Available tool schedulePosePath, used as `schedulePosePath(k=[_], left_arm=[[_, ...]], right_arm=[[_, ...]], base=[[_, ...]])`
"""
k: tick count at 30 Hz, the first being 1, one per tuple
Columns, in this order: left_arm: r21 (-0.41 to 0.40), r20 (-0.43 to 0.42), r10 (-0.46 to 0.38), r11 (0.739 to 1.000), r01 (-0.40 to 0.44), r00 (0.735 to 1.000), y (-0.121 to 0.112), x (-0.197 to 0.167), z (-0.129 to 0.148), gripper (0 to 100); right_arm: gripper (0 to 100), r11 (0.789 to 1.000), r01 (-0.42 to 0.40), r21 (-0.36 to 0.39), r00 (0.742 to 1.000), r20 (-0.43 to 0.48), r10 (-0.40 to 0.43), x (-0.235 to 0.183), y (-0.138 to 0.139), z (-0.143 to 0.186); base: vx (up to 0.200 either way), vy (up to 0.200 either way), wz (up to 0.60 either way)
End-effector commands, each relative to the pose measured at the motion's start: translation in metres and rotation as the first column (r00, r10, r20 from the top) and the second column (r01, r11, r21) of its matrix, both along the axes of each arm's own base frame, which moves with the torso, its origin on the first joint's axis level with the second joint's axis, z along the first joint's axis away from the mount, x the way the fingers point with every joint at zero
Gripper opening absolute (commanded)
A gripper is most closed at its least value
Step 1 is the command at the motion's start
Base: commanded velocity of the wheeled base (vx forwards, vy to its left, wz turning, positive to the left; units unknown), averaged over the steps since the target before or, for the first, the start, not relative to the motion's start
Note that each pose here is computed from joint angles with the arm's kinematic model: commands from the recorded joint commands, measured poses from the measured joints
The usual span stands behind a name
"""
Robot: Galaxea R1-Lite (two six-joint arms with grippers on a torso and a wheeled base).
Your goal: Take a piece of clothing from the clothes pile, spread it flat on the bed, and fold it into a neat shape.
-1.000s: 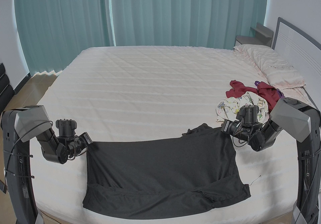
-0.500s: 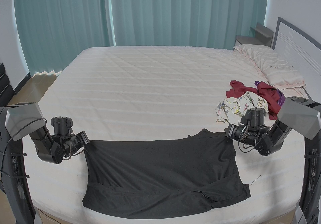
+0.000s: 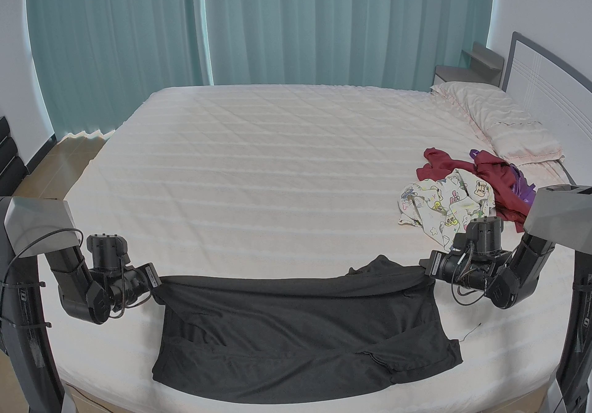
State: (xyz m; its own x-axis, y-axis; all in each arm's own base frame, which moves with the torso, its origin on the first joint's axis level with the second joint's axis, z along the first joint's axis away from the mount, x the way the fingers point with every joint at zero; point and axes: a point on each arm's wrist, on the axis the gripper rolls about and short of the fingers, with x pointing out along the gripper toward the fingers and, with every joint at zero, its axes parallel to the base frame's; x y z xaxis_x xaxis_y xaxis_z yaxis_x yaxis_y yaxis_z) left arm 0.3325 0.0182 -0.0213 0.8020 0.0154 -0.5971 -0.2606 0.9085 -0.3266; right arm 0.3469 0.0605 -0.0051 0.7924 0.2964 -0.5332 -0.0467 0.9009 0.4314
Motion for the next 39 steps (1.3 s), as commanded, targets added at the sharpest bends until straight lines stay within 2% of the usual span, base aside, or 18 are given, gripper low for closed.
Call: schedulePosePath(k=[1, 6, 19, 20, 22, 23, 28, 34, 36, 39], left_arm=[[0.039, -0.070, -0.042, 0.998, 0.044, 0.997, -0.002, -0.025, -0.011, 0], [0.056, -0.148, -0.089, 0.994, 0.098, 0.985, -0.005, -0.045, -0.025, 0], [0.083, -0.243, -0.146, 0.982, 0.171, 0.959, -0.010, -0.074, -0.054, 0], [0.085, -0.257, -0.155, 0.980, 0.182, 0.954, -0.012, -0.077, -0.055, 100], [0.085, -0.265, -0.157, 0.979, 0.185, 0.952, -0.012, -0.078, -0.056, 100], [0.085, -0.265, -0.158, 0.979, 0.187, 0.951, -0.013, -0.078, -0.056, 100], [0.083, -0.273, -0.157, 0.979, 0.186, 0.949, -0.012, -0.081, -0.056, 100], [0.070, -0.261, -0.107, 0.989, 0.129, 0.959, -0.002, -0.092, -0.048, 100], [0.052, -0.241, -0.083, 0.994, 0.098, 0.967, 0.003, -0.095, -0.044, 100], [-0.020, -0.185, -0.051, 0.999, 0.048, 0.981, 0.013, -0.098, -0.033, 100]], right_arm=[[0, 1.000, -0.013, -0.011, 0.998, -0.057, 0.012, -0.019, -0.002, -0.007], [0, 0.998, -0.046, -0.049, 0.993, -0.111, 0.040, -0.034, -0.004, -0.016], [0, 0.992, -0.096, -0.087, 0.972, -0.221, 0.074, -0.050, 0.002, -0.045], [0, 0.991, -0.096, -0.090, 0.972, -0.225, 0.073, -0.051, 0.001, -0.046], [0, 0.991, -0.099, -0.093, 0.970, -0.233, 0.075, -0.052, 0.001, -0.047], [100, 0.991, -0.100, -0.093, 0.970, -0.232, 0.076, -0.052, 0.002, -0.047], [100, 0.991, -0.094, -0.092, 0.973, -0.220, 0.072, -0.052, 0.000, -0.042], [100, 0.997, -0.051, -0.058, 0.989, -0.145, 0.042, -0.058, -0.006, -0.009], [100, 0.998, -0.052, -0.044, 0.991, -0.124, 0.046, -0.061, -0.003, 0.000], [100, 0.998, -0.053, -0.018, 0.993, -0.107, 0.051, -0.060, 0.003, 0.006]], base=[[0.000, 0.000, 0.00], [0.000, 0.000, 0.00], [0.000, 0.000, 0.00], [0.000, 0.000, 0.00], [0.000, 0.000, 0.00], [0.000, 0.000, 0.00], [0.000, 0.000, 0.00], [0.000, 0.000, 0.00], [0.000, 0.000, 0.00], [0.000, 0.000, 0.00]])
